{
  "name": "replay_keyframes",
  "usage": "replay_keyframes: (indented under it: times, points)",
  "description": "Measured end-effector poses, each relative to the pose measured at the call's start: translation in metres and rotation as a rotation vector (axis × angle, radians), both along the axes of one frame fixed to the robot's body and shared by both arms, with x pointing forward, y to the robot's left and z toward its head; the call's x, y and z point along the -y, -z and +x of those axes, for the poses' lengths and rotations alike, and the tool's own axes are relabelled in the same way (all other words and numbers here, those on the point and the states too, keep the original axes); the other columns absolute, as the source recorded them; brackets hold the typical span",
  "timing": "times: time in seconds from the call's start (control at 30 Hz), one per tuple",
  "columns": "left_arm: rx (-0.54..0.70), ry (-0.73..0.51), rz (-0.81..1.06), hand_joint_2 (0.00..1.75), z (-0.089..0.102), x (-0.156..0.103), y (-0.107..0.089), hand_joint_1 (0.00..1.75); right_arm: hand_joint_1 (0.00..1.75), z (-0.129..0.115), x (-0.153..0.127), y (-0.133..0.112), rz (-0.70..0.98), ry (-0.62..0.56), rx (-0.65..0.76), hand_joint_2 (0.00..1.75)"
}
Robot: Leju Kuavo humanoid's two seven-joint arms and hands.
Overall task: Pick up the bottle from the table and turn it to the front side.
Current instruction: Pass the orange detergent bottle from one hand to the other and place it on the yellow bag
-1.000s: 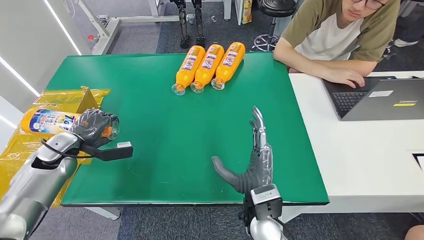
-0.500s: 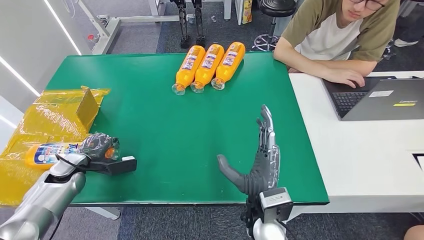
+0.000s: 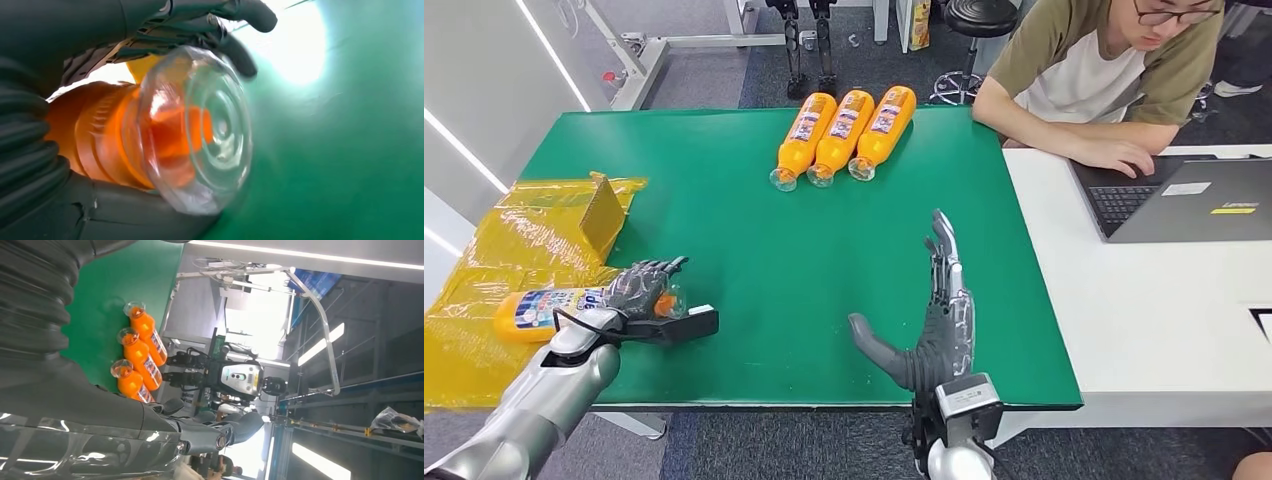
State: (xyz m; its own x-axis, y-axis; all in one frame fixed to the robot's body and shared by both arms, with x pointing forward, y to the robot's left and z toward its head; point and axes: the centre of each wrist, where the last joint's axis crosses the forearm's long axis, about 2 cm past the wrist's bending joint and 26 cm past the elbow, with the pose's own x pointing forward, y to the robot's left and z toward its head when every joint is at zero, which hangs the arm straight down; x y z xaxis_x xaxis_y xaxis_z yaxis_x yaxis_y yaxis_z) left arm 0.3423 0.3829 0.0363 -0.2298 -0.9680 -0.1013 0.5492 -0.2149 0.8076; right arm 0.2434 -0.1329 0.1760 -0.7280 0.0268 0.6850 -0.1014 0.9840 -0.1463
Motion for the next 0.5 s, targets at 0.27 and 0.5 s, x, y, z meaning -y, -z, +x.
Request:
replay_keyframes:
  times: [0.27,0.5]
  points:
    - [-0.014,-0.033,-0.032,1.75,0.0028,0.0045,-0.0014,0.0,0.0,0.0014,-0.0003,-0.0011,0.001,0.005,0.001,1.75]
    - [0.043,0.001,-0.164,1.75,0.0001,0.0006,-0.0003,0.0,0.0,0.0004,-0.0001,0.0001,0.003,0.015,-0.006,1.75]
